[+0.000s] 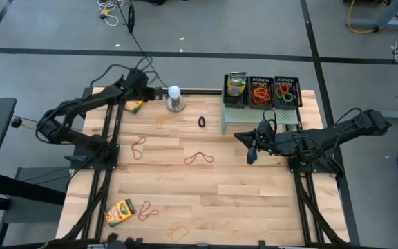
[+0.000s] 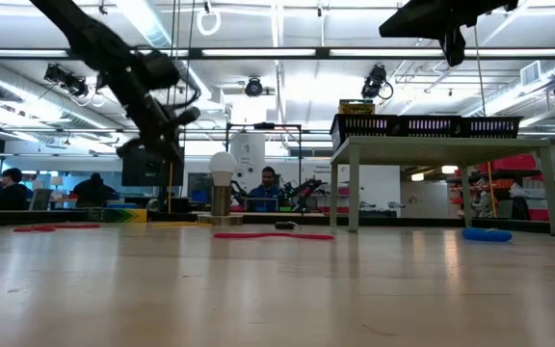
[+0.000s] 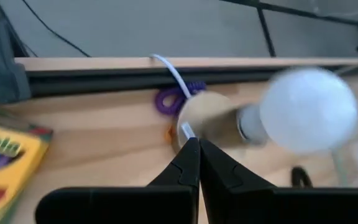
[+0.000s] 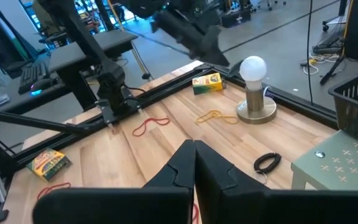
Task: Pick & Place Office Desk Supplies
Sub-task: Move the lamp to the top center of the table
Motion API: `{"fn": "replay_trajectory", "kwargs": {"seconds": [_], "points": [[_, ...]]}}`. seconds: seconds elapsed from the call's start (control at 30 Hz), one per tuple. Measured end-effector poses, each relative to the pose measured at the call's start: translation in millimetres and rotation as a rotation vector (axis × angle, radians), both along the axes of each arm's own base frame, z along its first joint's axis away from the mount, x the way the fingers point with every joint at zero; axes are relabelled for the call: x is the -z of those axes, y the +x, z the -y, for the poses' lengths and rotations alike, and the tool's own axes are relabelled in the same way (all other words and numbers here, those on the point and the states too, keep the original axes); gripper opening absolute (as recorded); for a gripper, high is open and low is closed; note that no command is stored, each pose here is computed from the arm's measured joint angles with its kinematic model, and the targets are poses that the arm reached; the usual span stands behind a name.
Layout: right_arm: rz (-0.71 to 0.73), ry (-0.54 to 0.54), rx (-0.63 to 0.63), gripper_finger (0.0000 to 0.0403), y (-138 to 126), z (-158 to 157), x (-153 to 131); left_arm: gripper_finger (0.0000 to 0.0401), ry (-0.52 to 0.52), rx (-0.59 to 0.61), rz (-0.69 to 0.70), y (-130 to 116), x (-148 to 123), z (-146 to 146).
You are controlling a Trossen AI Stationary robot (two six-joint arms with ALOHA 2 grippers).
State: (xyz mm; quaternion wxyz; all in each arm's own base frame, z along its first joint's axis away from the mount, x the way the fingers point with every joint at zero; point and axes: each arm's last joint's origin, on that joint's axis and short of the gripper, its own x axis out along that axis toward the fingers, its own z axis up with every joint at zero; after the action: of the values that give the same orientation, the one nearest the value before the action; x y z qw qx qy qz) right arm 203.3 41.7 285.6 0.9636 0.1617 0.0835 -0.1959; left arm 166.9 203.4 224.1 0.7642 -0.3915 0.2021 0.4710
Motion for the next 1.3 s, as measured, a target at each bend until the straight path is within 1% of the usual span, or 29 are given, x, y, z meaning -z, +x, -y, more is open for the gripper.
{"fn": "replay_trajectory", "kwargs": {"seconds": [0.1, 0.23, 0.4, 0.5, 0.63, 0.8, 0.9, 1.0, 1.07, 1.2, 1.3], "points": [[0.000, 0.000, 0.000, 0.0006, 0.0, 0.0, 0.0, 0.0004, -0.022, 0.012, 0.075, -4.6, 10.2, -21.5], [0.005, 0.013, 0.004, 0.0006, 0.0, 0.1, 0.0, 0.0004, -0.061, 0.027, 0.128, -2.9, 29.5, -40.2], [0.011, 0.023, 0.016, 0.0006, -0.1, 0.4, -0.1, 0.0005, -0.103, 0.013, 0.111, 4.7, 53.2, -49.5], [0.012, 0.021, 0.024, 0.0006, -0.1, 0.7, -0.1, 0.0011, -0.115, -0.032, 0.082, 5.3, 62.7, -52.5], [0.014, 0.024, 0.027, 0.0006, -0.1, 0.7, -0.1, 0.0037, -0.094, -0.070, 0.044, 4.4, 65.8, -54.4], [0.014, 0.025, 0.031, 0.0007, 0.0, 1.5, -0.1, 0.0078, -0.065, -0.080, 0.052, 5.2, 64.0, -56.2], [0.014, 0.025, 0.038, 0.0007, 0.3, 3.0, -0.1, 0.0093, -0.069, -0.090, 0.062, 6.3, 67.0, -57.9], [0.014, 0.025, 0.045, 0.0007, 0.6, 4.3, -0.1, 0.0098, -0.104, -0.106, 0.062, 9.7, 77.1, -59.1], [0.014, 0.025, 0.047, 0.0007, 0.6, 4.7, -0.1, 0.0099, -0.115, -0.096, 0.051, 15.5, 81.2, -61.3], [0.016, 0.030, 0.047, 0.0007, 0.6, 4.6, -0.1, 0.0099, -0.093, -0.062, 0.034, 29.5, 78.8, -68.3], [0.021, 0.042, 0.050, 0.0007, 0.6, 4.6, -0.1, 0.0099, -0.074, -0.064, -0.023, 35.2, 77.0, -71.1]]}}
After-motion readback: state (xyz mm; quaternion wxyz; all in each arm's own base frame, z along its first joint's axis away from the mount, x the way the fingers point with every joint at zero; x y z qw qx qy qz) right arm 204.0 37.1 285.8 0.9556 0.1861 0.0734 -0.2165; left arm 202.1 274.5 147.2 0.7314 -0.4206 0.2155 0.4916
